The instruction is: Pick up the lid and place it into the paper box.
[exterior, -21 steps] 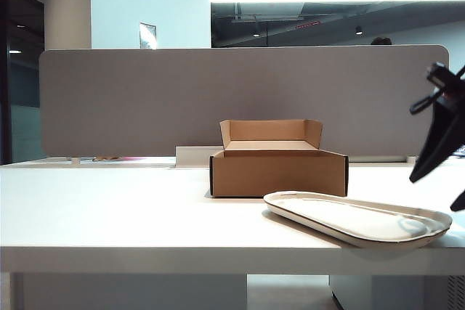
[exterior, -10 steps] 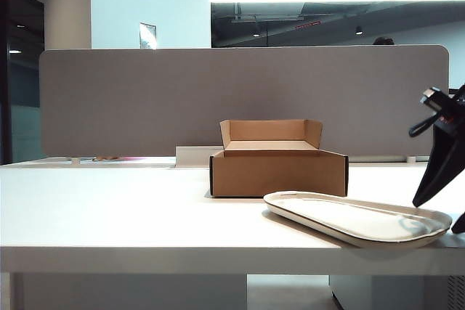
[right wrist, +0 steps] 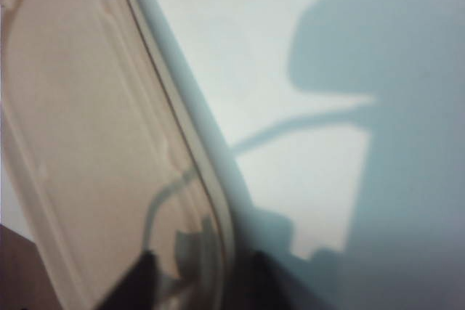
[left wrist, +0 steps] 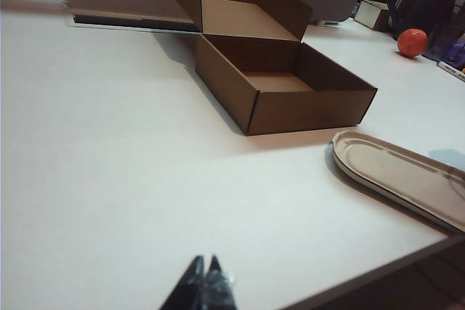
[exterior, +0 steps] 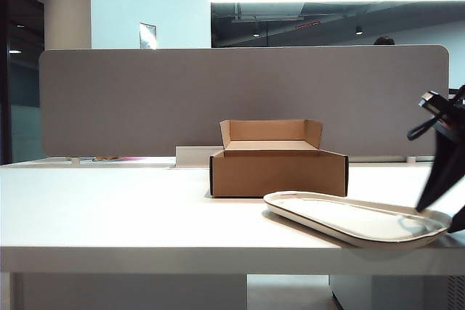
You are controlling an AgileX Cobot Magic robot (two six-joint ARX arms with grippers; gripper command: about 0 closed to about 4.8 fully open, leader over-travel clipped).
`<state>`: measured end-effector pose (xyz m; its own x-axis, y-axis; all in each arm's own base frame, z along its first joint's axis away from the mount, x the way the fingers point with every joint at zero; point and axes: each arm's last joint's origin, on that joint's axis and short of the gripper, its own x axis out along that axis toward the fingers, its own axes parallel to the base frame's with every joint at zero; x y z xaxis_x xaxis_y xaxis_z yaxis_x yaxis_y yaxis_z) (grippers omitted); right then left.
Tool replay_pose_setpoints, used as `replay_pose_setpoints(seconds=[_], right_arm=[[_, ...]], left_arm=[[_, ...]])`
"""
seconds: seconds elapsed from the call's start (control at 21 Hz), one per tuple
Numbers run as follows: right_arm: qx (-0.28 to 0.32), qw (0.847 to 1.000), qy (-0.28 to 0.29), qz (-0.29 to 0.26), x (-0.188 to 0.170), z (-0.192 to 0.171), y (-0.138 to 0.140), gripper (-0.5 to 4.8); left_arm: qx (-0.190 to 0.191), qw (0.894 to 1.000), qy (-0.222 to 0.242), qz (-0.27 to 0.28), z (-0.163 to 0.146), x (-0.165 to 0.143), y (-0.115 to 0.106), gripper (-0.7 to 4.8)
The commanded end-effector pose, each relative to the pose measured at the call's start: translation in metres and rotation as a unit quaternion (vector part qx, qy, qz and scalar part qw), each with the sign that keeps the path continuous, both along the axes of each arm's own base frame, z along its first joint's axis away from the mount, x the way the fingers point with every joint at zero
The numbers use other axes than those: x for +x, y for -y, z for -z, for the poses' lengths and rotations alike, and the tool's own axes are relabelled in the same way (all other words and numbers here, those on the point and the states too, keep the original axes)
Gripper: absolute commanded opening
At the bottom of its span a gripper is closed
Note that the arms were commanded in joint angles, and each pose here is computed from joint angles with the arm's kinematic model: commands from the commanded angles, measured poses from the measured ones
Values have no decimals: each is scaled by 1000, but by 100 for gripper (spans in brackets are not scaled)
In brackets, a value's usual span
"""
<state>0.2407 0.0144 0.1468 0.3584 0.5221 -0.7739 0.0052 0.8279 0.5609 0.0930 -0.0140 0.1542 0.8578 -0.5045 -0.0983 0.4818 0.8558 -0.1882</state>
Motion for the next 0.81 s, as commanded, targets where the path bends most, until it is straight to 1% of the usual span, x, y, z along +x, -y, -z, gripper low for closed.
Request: replay_pose_setpoints(seconds=[0.05,0.14,0.19,0.29,0.38,0.43,0.48,0.62,0.81], right_arm=[[1,1000,12,-2,2,-2,0,146],[1,1000,16,-2,3,-3,0,141],[1,1000,18,-2,3,-3,0,125],[1,1000,22,-2,4,-3,0,43],[1,1000,27,-2,5,-3,0,37],[1,1000,27,-2,5,-3,0,22],[1,1000,28,-2,5,-3,0,-4],[2,1000,27,-2,5,-4,0,-6],[54,998,27,-27,3,-7,-3,-6]], left_arm=[[-1,1000,-1,-1,-1,0,0,-6],[-1,1000,-1,-1,-1,0,0,-6],[-1,1000,-1,-1,-1,0,0,-6],[-1,1000,-1,-1,-1,0,0,-6],[-1,1000,-1,-1,-1,0,0,-6],[-1,1000,-1,-1,-1,0,0,-6],[-1,1000,-1,-1,-1,0,0,-6],[-1,1000,-1,-1,-1,0,0,-6],[-1,1000,-1,-1,-1,0,0,-6]])
